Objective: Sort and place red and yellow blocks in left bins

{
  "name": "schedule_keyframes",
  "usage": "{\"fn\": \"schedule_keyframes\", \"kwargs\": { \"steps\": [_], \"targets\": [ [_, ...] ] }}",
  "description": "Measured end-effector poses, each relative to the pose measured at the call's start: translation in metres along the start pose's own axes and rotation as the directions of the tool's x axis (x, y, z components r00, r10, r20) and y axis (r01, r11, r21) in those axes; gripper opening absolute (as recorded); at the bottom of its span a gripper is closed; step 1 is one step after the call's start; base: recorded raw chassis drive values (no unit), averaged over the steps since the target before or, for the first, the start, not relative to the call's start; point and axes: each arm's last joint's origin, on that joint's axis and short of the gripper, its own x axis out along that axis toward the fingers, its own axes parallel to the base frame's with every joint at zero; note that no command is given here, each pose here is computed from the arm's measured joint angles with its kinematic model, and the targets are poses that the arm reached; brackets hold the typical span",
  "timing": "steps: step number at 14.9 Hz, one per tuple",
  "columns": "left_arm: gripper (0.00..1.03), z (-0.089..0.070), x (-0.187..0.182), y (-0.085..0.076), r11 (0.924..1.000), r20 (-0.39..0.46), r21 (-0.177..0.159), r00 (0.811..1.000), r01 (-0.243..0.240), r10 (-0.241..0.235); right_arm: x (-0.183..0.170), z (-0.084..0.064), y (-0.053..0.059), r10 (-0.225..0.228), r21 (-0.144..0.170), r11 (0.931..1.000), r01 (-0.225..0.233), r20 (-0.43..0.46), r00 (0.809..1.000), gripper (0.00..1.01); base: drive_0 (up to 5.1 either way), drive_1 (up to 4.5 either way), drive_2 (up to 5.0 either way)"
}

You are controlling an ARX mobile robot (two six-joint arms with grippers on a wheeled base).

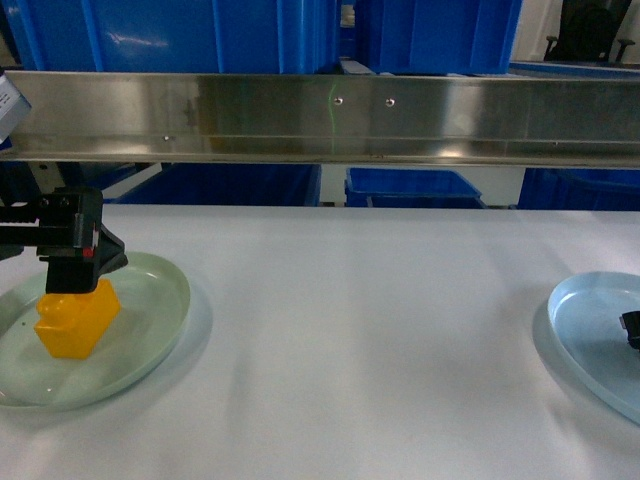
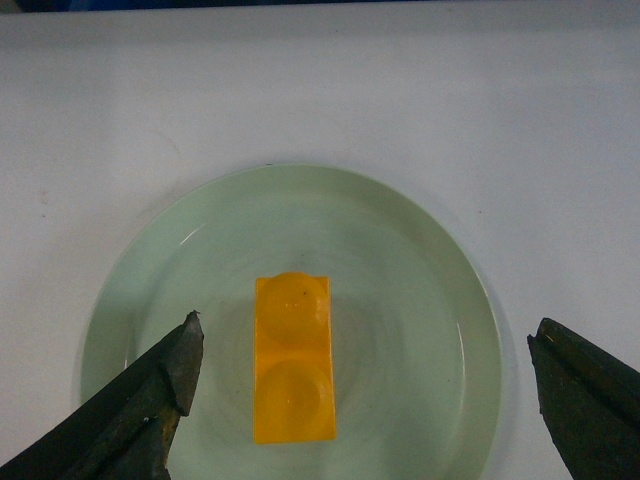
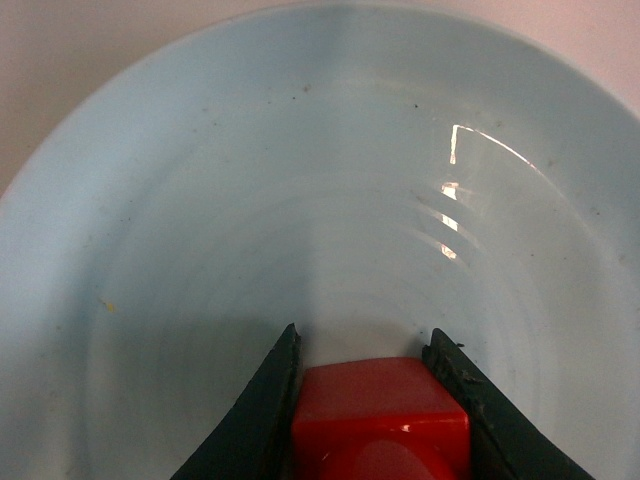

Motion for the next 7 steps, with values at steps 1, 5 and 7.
{"fn": "schedule_keyframes", "kwargs": {
  "steps": [1, 5, 7],
  "targets": [
    [0.98, 0.000, 0.000, 0.000, 1.0000, 0.000, 0.000, 1.000, 0.001, -0.001, -0.003, 0.001, 0.001, 0.010, 0.010, 0.9999, -0.010, 0.026, 1.000, 0.29, 0.0, 0.00, 0.0],
    [0.98, 0.000, 0.000, 0.000, 1.0000, 0.001, 0.000, 1.000, 0.001, -0.001, -0.095, 0.033, 0.022, 0.063, 0.005, 0.9974, -0.072, 0.416, 0.907, 0.29, 0.0, 0.00, 0.0],
    [0.98, 0.000, 0.000, 0.000, 1.0000, 0.000, 0.000, 1.000, 0.001, -0.001, -0.160, 0.025, 0.038, 0.121, -0.021, 0.9911, -0.131, 0.543, 0.831, 0.29, 0.0, 0.00, 0.0]
  ]
}}
